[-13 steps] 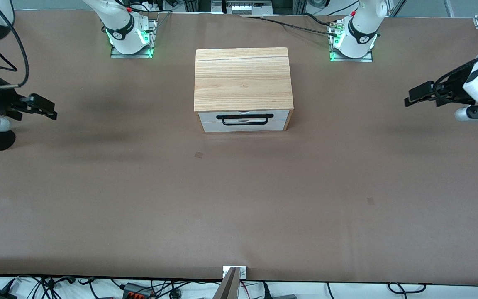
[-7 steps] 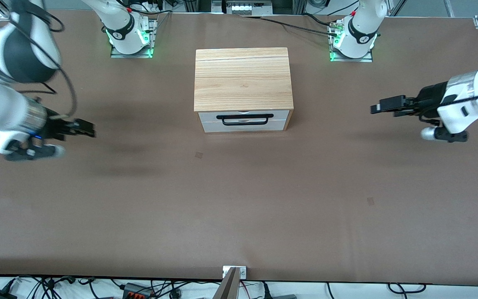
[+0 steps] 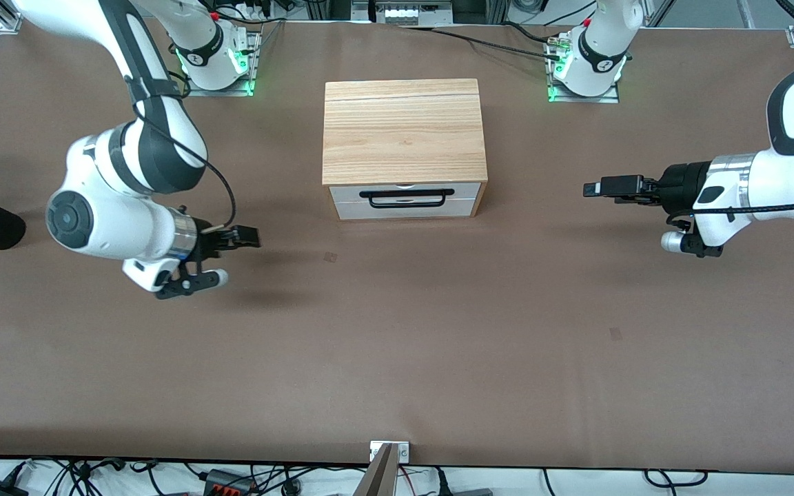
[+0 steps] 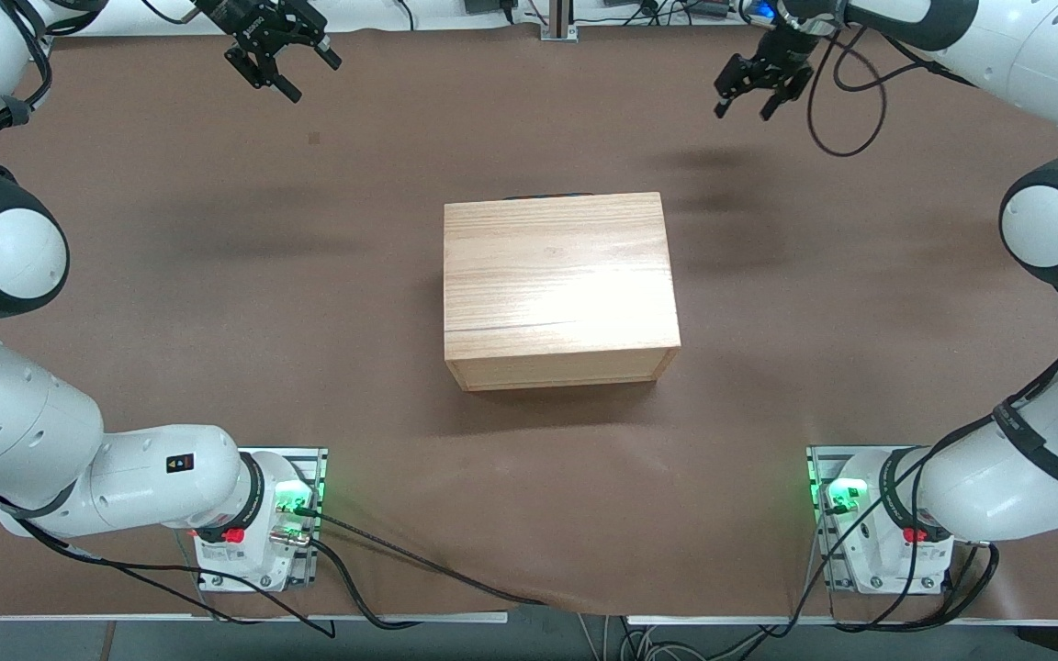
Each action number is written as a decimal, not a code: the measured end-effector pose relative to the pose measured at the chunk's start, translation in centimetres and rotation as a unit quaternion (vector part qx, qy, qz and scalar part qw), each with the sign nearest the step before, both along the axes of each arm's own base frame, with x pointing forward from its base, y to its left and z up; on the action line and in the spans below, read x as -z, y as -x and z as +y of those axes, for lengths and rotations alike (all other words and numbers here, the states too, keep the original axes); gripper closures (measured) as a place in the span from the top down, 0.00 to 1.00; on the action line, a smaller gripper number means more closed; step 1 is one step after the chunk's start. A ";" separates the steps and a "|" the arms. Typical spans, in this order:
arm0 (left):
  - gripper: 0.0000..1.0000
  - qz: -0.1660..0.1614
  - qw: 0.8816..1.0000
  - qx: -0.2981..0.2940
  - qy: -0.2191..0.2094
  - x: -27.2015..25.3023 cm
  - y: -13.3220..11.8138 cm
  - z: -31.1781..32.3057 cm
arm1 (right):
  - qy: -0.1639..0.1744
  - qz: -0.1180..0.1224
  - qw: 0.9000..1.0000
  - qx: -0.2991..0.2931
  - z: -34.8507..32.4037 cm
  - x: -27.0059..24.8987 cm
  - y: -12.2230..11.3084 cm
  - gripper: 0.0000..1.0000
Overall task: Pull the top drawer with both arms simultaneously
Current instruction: 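Move both grippers from rest toward the drawer handle ends, then close in on the black handle ends with both grippers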
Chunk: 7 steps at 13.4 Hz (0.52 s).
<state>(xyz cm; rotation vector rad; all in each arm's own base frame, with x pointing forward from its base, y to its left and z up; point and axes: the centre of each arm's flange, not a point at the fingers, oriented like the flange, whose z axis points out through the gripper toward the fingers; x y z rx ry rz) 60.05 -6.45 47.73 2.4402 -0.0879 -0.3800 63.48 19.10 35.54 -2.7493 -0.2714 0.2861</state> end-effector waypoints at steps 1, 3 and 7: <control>1.00 -0.018 0.999 0.009 0.033 1.1 -0.6 2.1 | -0.032 0.009 0.999 0.001 0.5 0.8 0.0 1.00; 1.00 -0.024 0.996 -0.002 0.091 4.5 -1.3 7.0 | -0.081 0.025 0.996 0.004 1.4 2.4 0.1 1.00; 1.00 -0.014 0.981 0.002 0.193 12.3 -1.4 3.3 | -0.215 0.039 0.976 0.001 4.7 4.4 1.3 1.00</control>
